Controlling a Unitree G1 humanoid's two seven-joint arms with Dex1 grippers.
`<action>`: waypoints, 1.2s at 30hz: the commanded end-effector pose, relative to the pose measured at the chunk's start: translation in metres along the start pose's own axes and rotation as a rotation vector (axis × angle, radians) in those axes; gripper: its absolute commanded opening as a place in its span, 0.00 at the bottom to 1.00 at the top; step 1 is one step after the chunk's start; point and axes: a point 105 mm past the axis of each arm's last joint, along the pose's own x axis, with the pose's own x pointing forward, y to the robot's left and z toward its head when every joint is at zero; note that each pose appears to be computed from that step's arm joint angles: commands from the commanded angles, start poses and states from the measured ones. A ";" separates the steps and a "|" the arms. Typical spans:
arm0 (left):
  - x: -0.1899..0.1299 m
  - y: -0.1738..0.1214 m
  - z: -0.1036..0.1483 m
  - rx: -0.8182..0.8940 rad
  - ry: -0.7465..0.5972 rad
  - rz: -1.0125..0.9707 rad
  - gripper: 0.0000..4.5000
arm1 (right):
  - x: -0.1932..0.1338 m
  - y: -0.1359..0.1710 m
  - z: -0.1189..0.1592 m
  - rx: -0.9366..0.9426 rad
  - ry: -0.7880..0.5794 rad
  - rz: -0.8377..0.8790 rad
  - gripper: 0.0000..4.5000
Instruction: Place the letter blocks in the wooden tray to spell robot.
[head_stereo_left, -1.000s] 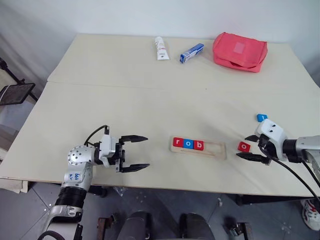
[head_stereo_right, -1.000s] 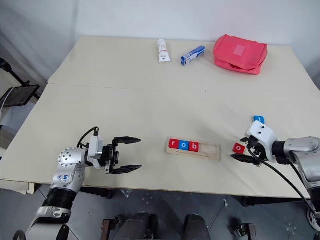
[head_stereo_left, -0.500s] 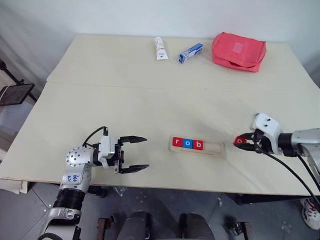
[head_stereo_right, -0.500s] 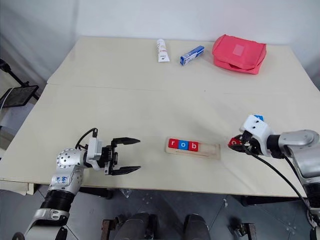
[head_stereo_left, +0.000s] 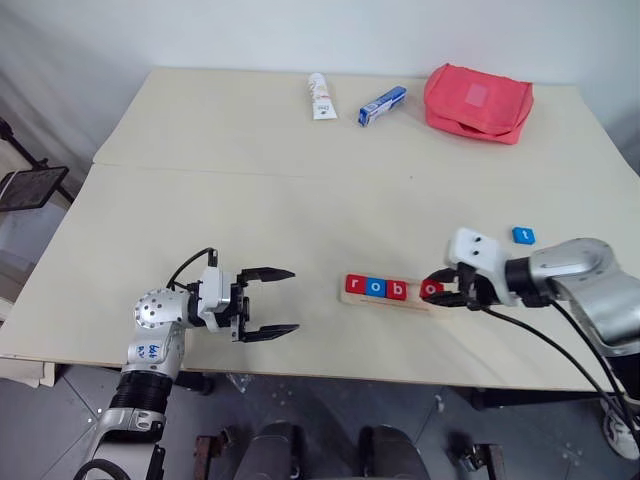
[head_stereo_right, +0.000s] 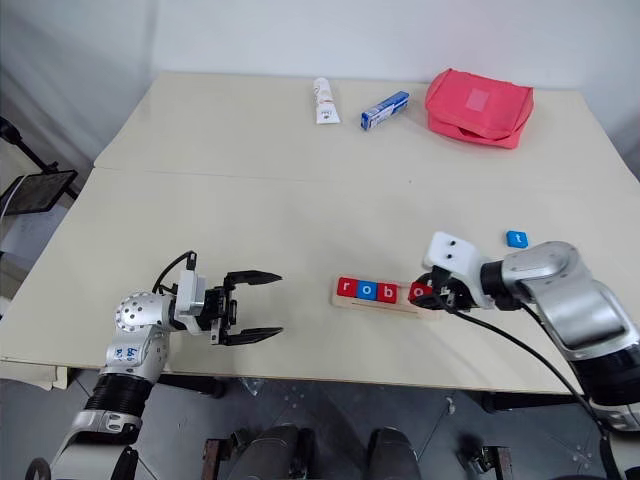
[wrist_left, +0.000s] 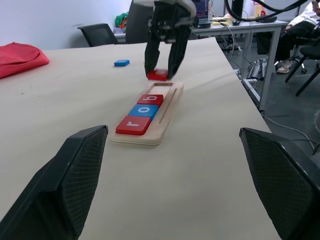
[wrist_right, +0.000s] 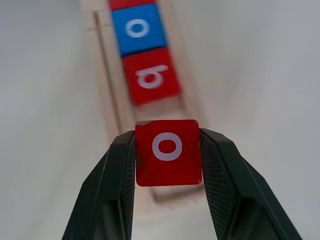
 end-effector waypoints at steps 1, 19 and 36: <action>-0.001 -0.002 0.003 0.020 -0.008 0.013 1.00 | -0.001 -0.005 0.005 -0.042 0.001 -0.005 0.32; 0.000 -0.006 0.001 0.018 -0.011 0.048 1.00 | 0.009 -0.004 0.014 -0.088 -0.004 0.053 0.32; 0.003 -0.004 0.001 0.016 -0.017 0.042 1.00 | -0.008 -0.004 0.019 -0.038 -0.052 -0.018 1.00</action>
